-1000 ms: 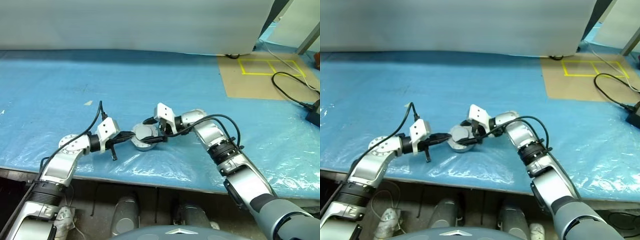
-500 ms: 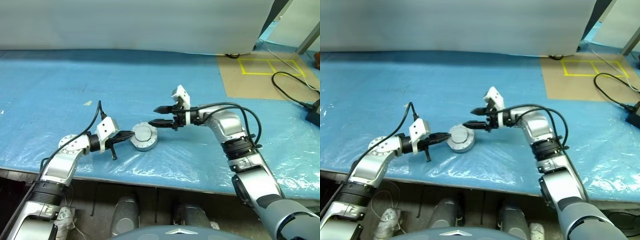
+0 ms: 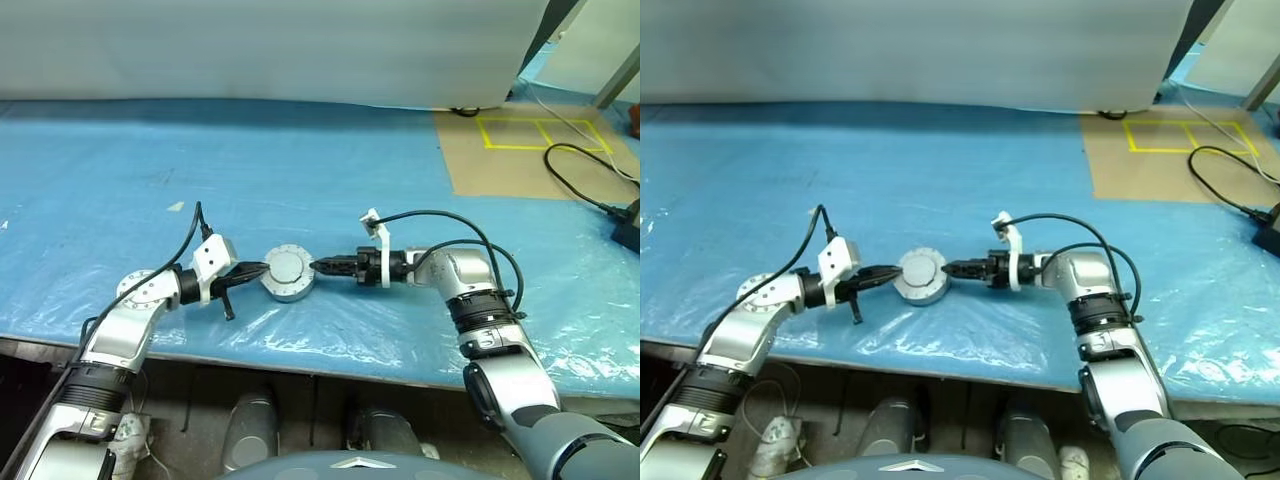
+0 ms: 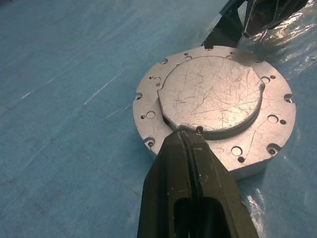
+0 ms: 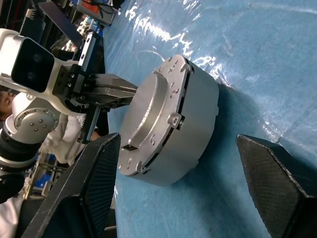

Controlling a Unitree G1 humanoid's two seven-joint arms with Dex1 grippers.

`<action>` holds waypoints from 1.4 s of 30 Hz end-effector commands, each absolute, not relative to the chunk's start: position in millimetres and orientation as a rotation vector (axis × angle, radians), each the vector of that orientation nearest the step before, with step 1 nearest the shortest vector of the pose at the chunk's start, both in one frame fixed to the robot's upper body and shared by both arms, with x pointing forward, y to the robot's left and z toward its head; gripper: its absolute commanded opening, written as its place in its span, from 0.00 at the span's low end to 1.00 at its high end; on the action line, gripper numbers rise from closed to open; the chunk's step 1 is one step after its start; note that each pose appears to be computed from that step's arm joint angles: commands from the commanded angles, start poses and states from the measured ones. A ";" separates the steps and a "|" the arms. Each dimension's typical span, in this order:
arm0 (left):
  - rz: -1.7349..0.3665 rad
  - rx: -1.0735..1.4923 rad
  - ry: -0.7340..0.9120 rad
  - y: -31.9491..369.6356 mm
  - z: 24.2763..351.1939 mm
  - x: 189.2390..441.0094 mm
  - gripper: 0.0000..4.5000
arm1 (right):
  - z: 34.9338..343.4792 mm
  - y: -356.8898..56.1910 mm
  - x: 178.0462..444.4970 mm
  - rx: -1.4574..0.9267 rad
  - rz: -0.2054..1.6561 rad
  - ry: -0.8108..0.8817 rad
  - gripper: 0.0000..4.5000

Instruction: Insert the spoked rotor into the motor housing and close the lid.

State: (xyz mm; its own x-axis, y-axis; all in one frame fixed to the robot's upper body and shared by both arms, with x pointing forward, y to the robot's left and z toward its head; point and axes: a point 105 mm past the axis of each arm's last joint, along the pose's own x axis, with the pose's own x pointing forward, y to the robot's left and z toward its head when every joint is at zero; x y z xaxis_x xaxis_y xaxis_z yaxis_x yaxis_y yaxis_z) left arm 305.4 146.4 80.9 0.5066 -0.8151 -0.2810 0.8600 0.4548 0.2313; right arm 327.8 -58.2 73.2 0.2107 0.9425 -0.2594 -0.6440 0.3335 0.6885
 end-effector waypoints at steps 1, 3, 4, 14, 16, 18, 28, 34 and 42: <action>-1.044 0.365 0.240 149.1 56.6 298.4 0.00 | 74.1 -47.6 320.9 0.527 1.201 0.741 0.88; -1.043 0.364 0.241 149.2 56.6 298.2 0.00 | 69.2 -43.9 315.0 0.525 1.214 0.765 0.88; -1.043 0.365 0.240 149.1 56.7 298.1 0.00 | 65.6 -43.2 312.1 0.526 1.213 0.783 0.88; -1.031 0.368 0.236 150.0 57.1 299.5 0.00 | 64.4 -31.5 315.8 0.572 1.174 0.775 0.88; -1.030 0.370 0.235 150.0 57.3 299.9 0.00 | 64.7 -28.8 320.1 0.577 1.156 0.759 0.88; -1.029 0.371 0.234 149.8 57.4 300.2 0.00 | 63.6 -27.1 322.4 0.581 1.141 0.751 0.88; -1.023 0.374 0.237 151.7 57.2 300.3 0.00 | 48.4 -17.7 321.0 0.593 1.101 0.761 0.88; -1.018 0.383 0.236 153.2 58.2 302.0 0.00 | 43.7 -15.7 325.0 0.557 1.079 0.744 0.74; -1.024 0.379 0.235 152.9 59.0 301.9 0.00 | 47.9 -16.6 323.5 0.598 1.103 0.743 0.44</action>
State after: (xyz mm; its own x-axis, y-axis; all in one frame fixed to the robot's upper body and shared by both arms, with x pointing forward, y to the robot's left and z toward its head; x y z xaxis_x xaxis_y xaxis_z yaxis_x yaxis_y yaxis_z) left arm 305.3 155.5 75.3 0.5209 -0.7945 -0.3121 0.8529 0.4687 0.2300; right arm 333.4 -25.0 63.7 0.3080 0.9360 -0.1702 -0.5973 0.3295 0.7312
